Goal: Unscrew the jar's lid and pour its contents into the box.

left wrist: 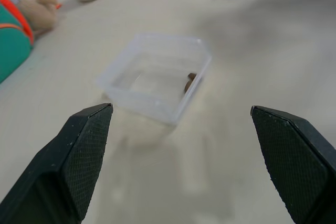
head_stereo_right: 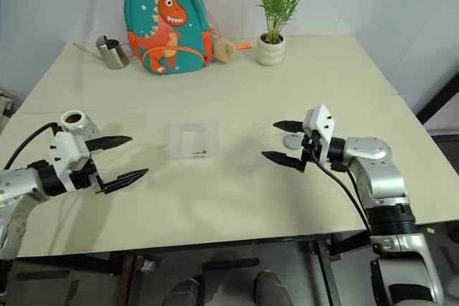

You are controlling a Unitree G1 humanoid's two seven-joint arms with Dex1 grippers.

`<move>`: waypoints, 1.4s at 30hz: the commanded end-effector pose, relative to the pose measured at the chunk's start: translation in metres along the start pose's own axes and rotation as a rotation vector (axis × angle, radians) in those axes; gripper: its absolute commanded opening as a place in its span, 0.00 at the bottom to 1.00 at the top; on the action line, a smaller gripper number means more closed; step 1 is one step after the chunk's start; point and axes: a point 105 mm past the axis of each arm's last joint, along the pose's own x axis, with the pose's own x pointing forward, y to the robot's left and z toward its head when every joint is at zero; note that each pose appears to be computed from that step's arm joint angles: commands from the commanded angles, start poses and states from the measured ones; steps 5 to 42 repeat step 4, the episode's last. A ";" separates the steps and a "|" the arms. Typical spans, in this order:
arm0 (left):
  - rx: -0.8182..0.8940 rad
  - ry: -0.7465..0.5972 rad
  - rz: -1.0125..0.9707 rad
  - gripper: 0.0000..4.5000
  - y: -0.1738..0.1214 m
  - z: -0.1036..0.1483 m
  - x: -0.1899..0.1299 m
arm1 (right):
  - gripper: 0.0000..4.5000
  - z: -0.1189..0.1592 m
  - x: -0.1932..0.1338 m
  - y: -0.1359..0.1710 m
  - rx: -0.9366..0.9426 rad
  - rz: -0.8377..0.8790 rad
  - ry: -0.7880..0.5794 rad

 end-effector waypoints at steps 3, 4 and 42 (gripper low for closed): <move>0.013 -0.009 -0.007 1.00 0.000 0.007 -0.002 | 1.00 0.015 -0.002 0.000 -0.042 -0.004 -0.050; 0.015 -0.007 -0.009 1.00 0.000 0.007 -0.002 | 1.00 0.016 -0.002 0.001 -0.043 0.002 -0.052; 0.015 -0.007 -0.009 1.00 0.000 0.007 -0.002 | 1.00 0.016 -0.002 0.001 -0.043 0.002 -0.052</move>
